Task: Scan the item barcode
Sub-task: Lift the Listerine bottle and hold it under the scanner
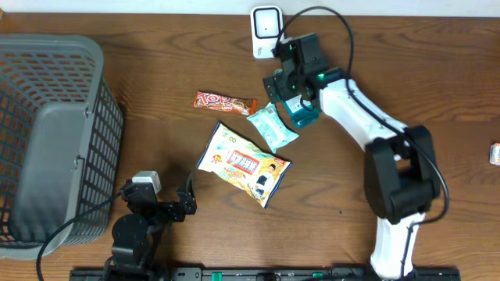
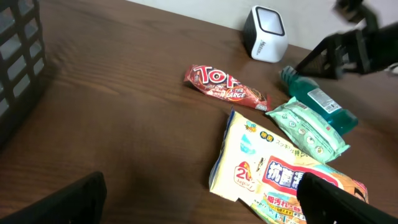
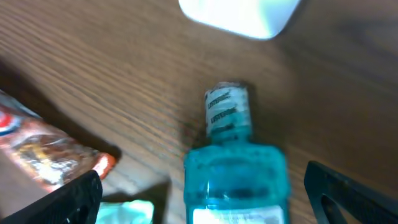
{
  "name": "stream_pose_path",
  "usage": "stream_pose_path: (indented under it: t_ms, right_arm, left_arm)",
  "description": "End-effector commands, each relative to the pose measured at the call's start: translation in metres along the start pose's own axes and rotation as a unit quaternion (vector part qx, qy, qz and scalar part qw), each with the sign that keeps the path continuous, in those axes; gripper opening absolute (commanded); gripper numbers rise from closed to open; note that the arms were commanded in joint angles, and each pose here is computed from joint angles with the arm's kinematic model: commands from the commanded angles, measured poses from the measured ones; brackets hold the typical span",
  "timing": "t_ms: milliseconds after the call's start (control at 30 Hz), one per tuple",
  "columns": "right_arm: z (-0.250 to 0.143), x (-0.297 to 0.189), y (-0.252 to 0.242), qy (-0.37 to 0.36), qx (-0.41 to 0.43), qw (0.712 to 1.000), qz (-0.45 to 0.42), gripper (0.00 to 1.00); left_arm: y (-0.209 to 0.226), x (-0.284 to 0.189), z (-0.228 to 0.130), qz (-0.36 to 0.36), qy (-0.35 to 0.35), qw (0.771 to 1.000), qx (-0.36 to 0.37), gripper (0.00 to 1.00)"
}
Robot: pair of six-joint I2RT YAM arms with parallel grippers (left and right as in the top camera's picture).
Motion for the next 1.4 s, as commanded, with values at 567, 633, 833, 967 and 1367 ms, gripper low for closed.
stream_pose_path:
  t_ms: [567, 633, 833, 967, 1367]
  right_arm:
    - [-0.037, 0.065, -0.041, 0.030, 0.022, 0.999, -0.027, 0.77]
    - [-0.037, 0.066, -0.040, 0.030, 0.022, 0.999, -0.023, 0.64]
    - [-0.023, 0.062, -0.033, 0.015, 0.020, 1.000, -0.002, 0.41]
    - [-0.007, 0.052, -0.030, 0.006, 0.019, 1.000, 0.005, 0.31]
    - [0.034, -0.040, -0.016, -0.029, 0.014, 0.999, 0.007, 0.17]
  left_arm:
    - [0.003, 0.002, -0.010, 0.007, 0.017, 1.000, -0.006, 0.98]
    - [0.003, 0.002, -0.010, 0.007, 0.017, 1.000, -0.006, 0.98]
    - [0.003, 0.002, -0.010, 0.008, 0.017, 1.000, -0.006, 0.98]
    - [0.003, 0.002, -0.010, 0.008, 0.017, 1.000, -0.006, 0.98]
    - [0.003, 0.002, -0.010, 0.008, 0.017, 1.000, -0.006, 0.98]
Point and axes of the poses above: each gripper's point midway between its finger pads, its own x axis out along the fingers, its own y axis along the line the jaws close on, z = x × y, the point moved 5 cm from there along -x, back along the fingers, and after that the axes turned 8 degrees about x, right-handed, at the moved point
